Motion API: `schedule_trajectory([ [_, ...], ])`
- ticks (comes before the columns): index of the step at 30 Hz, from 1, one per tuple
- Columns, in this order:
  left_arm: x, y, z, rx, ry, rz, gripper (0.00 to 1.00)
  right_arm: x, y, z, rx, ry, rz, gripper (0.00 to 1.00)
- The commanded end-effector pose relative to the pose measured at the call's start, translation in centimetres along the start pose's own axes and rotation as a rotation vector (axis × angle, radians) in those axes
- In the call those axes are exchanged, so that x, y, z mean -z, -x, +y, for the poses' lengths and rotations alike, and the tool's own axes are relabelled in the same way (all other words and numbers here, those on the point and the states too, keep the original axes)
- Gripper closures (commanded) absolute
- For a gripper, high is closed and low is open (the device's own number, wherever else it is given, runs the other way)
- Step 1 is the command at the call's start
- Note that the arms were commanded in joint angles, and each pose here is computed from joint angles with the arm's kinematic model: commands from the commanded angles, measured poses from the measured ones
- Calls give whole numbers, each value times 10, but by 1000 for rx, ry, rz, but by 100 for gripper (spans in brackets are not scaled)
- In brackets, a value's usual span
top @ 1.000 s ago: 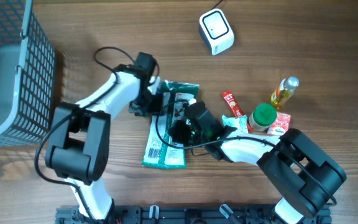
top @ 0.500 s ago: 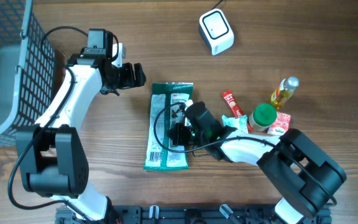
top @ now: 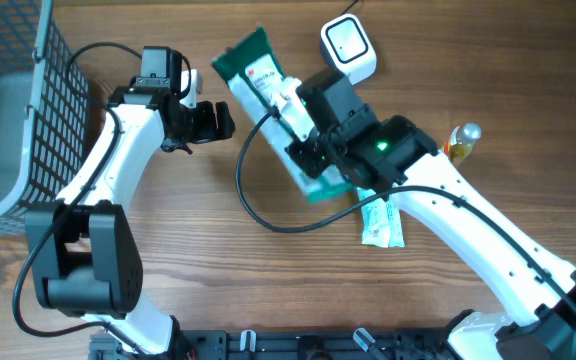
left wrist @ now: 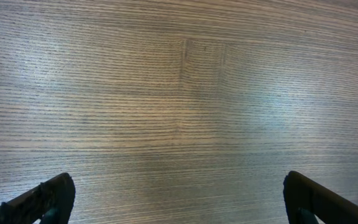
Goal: Scan the item barcode
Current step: 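Carry the glove packet up to the scanner window with the right gripper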
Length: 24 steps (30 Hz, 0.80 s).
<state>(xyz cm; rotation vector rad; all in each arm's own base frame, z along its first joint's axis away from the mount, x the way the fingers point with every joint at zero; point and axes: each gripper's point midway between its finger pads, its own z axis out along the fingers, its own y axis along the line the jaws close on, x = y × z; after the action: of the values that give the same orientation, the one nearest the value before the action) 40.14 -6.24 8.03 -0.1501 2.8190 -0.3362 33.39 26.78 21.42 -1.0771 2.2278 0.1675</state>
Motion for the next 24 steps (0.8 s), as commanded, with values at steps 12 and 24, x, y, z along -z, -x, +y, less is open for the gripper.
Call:
schedule_trajectory([
  [12,3,4,0,-1,-2,-12,0,-16,69,-141,518,-735,-22,96],
  [24,3,4,0,-1,-2,-12,0,-63,88,-211,407,-899,-231,96],
])
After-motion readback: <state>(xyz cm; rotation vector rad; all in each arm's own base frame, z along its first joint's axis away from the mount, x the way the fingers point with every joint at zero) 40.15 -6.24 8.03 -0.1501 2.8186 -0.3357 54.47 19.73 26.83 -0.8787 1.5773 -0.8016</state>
